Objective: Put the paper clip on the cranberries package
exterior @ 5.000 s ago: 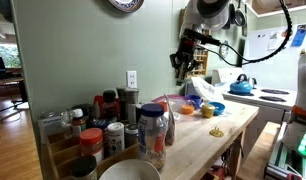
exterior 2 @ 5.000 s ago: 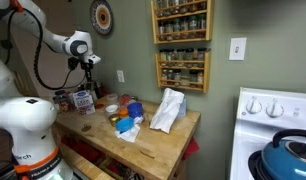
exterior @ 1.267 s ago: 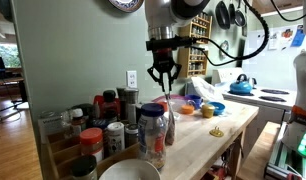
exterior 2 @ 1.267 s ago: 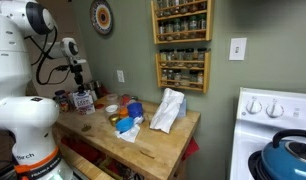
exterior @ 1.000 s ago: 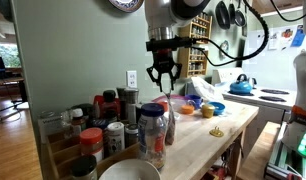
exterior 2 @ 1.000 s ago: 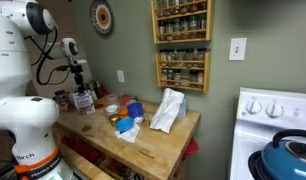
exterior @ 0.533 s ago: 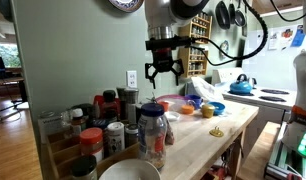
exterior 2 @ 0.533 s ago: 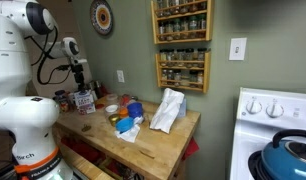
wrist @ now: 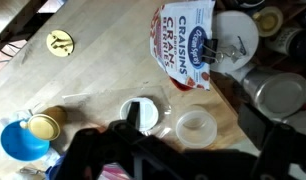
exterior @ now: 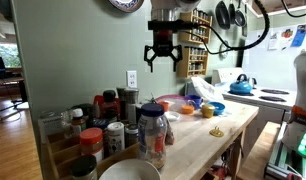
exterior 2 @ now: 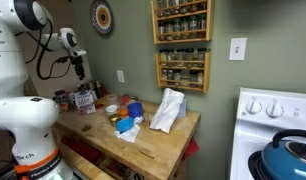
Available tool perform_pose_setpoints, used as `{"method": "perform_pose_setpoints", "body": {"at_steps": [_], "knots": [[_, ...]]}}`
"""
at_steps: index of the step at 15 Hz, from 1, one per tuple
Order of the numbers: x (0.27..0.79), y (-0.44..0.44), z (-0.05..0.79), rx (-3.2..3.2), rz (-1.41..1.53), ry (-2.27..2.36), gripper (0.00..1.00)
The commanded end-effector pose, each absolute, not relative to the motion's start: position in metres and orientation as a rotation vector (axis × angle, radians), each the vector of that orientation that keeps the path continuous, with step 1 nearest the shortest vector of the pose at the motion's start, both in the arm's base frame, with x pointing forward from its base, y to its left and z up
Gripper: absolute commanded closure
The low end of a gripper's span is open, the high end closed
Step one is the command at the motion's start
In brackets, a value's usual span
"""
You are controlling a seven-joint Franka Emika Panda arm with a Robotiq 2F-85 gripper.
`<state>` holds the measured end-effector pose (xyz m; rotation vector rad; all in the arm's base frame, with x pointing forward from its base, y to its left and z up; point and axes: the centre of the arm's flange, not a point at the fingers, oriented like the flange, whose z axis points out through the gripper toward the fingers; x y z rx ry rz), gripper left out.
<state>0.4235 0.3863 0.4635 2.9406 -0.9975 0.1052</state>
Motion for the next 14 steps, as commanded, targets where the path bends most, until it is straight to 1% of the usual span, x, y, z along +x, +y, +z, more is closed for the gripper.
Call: {"method": "perform_pose_setpoints", "body": {"at_steps": [1,5,9,10,14], "knots": [[0.402,0.36,0.506,3.086,0.144,-0.878,0.0],[0.386,0.347,0.546,3.281,0.191,-0.571,0.0],[0.373,0.338,0.567,3.366,0.207,-0.339,0.0],[0.388,0.357,0.569,3.328,0.208,-0.424,0.0],[0.387,0.356,0.571,3.331,0.214,-0.412,0.0]]}}
